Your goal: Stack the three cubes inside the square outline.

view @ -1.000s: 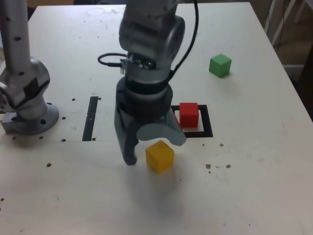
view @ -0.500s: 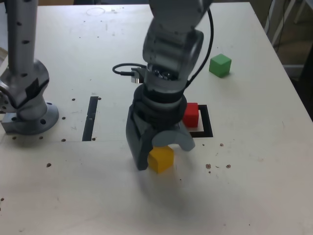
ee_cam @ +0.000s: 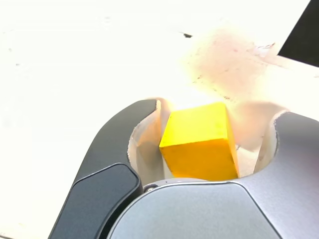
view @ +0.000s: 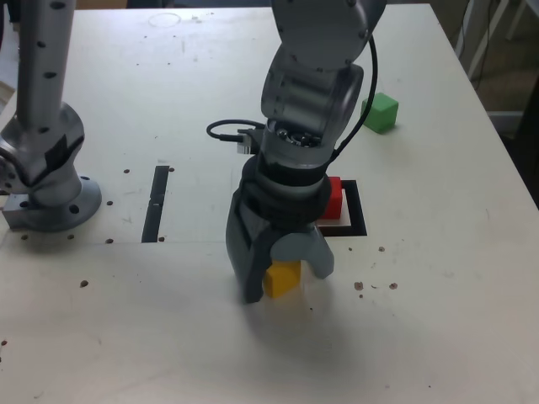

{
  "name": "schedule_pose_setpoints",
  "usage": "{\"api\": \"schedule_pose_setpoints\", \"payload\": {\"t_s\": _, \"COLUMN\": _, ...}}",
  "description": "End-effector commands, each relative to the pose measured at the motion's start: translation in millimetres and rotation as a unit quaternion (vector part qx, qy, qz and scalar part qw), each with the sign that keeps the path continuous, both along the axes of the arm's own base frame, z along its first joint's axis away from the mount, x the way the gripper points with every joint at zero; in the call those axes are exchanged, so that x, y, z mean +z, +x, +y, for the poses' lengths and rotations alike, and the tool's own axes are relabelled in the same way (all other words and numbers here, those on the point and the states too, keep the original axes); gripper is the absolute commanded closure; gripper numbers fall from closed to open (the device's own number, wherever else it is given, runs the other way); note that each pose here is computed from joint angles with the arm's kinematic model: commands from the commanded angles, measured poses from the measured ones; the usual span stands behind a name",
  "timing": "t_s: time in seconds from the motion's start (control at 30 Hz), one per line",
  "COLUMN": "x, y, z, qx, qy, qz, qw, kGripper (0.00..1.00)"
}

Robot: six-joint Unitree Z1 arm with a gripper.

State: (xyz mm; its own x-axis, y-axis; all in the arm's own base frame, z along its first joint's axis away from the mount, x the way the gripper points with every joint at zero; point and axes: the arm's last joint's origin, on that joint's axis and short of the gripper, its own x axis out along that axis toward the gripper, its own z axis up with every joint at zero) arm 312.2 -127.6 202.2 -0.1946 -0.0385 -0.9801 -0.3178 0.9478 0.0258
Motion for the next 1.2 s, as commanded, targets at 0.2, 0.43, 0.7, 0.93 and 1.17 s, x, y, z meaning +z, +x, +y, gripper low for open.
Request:
{"api": "schedule_pose_setpoints", "payload": {"t_s": 0.2, "x": -9, "y": 4, "z": 5, "qx": -0.010, "qy": -0.011, "qz": -0.030, "qw": 0.9995, "kGripper": 0.48}}
{"api": "schedule_pose_setpoints", "payload": {"t_s": 0.43, "x": -8, "y": -3, "z": 8, "qx": -0.011, "qy": -0.011, "qz": -0.037, "qw": 0.9992, "kGripper": 0.63}}
{"api": "schedule_pose_setpoints", "payload": {"t_s": 0.7, "x": 15, "y": -16, "z": 13, "qx": -0.023, "qy": 0.000, "qz": -0.028, "qw": 0.9994, "kGripper": 0.69}}
{"api": "schedule_pose_setpoints", "payload": {"t_s": 0.93, "x": 54, "y": -22, "z": 10, "qx": -0.065, "qy": 0.018, "qz": -0.030, "qw": 0.9973, "kGripper": 0.69}}
{"api": "schedule_pose_setpoints", "payload": {"t_s": 1.17, "x": 91, "y": -20, "z": 9, "qx": -0.144, "qy": 0.010, "qz": -0.044, "qw": 0.9886, "kGripper": 0.69}}
